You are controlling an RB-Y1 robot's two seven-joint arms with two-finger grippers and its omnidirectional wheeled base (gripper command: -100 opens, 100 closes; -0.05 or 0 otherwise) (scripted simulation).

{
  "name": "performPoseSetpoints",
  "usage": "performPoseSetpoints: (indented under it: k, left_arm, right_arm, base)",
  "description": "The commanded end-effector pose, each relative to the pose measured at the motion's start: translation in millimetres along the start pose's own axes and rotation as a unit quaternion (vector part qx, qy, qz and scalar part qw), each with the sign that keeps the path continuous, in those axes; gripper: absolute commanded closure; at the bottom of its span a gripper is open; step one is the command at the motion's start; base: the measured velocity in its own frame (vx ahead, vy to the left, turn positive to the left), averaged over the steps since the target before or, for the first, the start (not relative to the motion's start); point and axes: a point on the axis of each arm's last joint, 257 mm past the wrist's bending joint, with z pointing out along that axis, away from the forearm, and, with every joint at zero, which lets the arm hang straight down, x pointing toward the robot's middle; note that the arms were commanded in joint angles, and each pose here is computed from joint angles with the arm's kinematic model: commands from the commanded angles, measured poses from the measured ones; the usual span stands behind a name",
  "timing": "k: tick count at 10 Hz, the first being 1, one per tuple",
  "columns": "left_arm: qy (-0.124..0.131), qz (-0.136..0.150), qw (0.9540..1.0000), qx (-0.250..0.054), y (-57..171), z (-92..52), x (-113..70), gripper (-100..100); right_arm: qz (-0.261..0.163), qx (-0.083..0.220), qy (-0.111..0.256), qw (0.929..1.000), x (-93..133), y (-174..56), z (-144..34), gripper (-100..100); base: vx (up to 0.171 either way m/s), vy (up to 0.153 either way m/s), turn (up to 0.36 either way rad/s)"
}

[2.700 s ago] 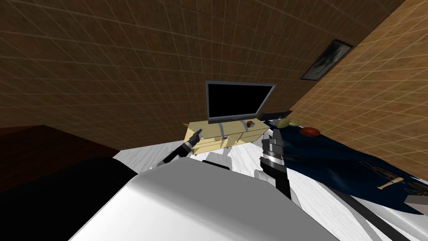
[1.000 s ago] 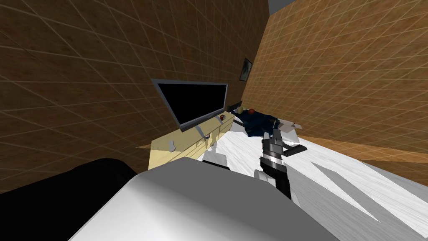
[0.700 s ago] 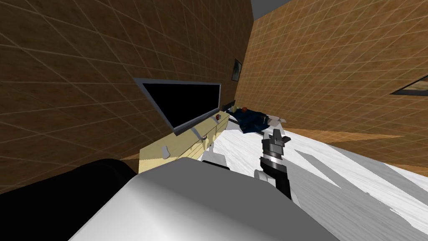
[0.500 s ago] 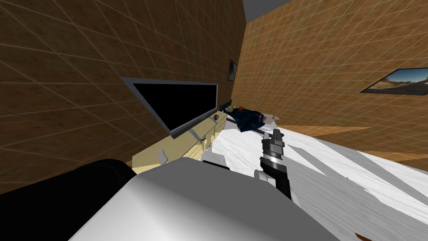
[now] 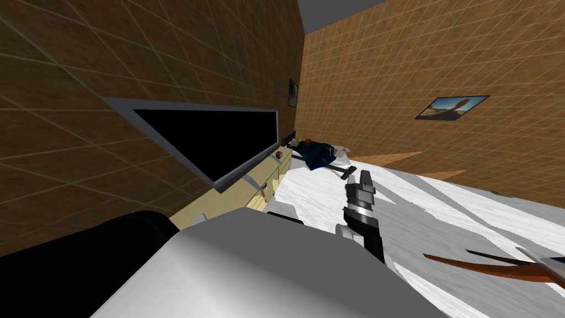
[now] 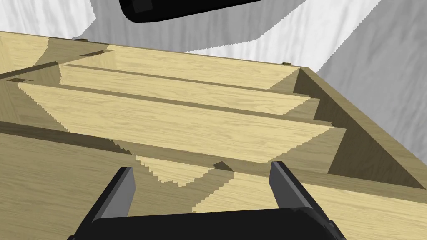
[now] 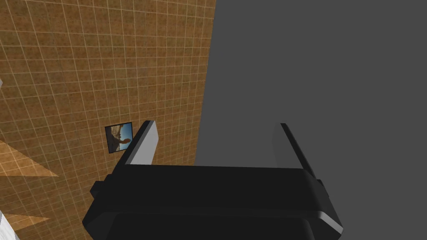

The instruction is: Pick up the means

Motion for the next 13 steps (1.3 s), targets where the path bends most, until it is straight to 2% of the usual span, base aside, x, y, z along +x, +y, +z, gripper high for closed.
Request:
performPoseSetpoints:
  k: [1,4,5,6,8,9,10,11,13]
  left_arm:
    - [-0.015,-0.016,0.9994,-0.029,28.4,-4.6,-17.3,-100]
    - [-0.036,-0.042,0.9962,-0.067,69.6,-11.5,-32.7,-100]
    - [-0.036,-0.042,0.9962,-0.067,69.6,-11.5,-32.7,-100]
    - [-0.046,-0.057,0.9937,-0.084,89.5,-14.7,-37.7,-100]
    - [-0.055,-0.071,0.9910,-0.099,106.9,-17.2,-40.2,-100]
    - [-0.052,-0.066,0.9921,-0.093,98.4,-15.9,-39.2,-100]
    - [-0.052,-0.067,0.9919,-0.094,99.3,-16.1,-39.9,0]
    - [-0.054,-0.068,0.9919,-0.093,101.1,-9.4,-36.6,-100]
    - [-0.054,-0.069,0.9919,-0.092,103.3,-0.4,-31.4,-100]
  right_arm:
    - [0.000,0.000,0.000,1.0000,0.0,0.0,0.0,0]
    - [0.000,0.000,0.000,1.0000,-0.1,0.0,0.0,0]
    - [0.000,0.000,0.000,1.0000,-0.1,-0.1,-0.1,0]
    - [0.000,0.000,0.000,1.0000,-0.1,-0.1,-0.1,0]
    - [0.000,0.000,0.000,1.0000,-0.1,-0.1,-0.1,0]
    - [0.000,0.000,0.000,1.0000,-0.1,-0.1,-0.1,0]
    - [0.000,0.000,0.000,1.0000,-0.1,-0.2,-0.1,0]
    - [0.000,0.000,0.000,1.0000,-0.1,-0.1,-0.1,0]
    - [0.000,0.000,0.000,1.0000,-0.1,-0.1,-0.1,0]
  base:
    - [0.011,0.166,-0.440]
    - [-0.008,0.185,-0.393]
    - [-0.018,0.105,-0.113]
    - [-0.008,0.112,-0.366]
    - [-0.032,0.155,-0.304]
    - [-0.028,0.070,-0.055]
    - [-0.004,0.014,0.006]
    - [-0.003,0.020,-0.020]
    - [-0.001,0.031,-0.018]
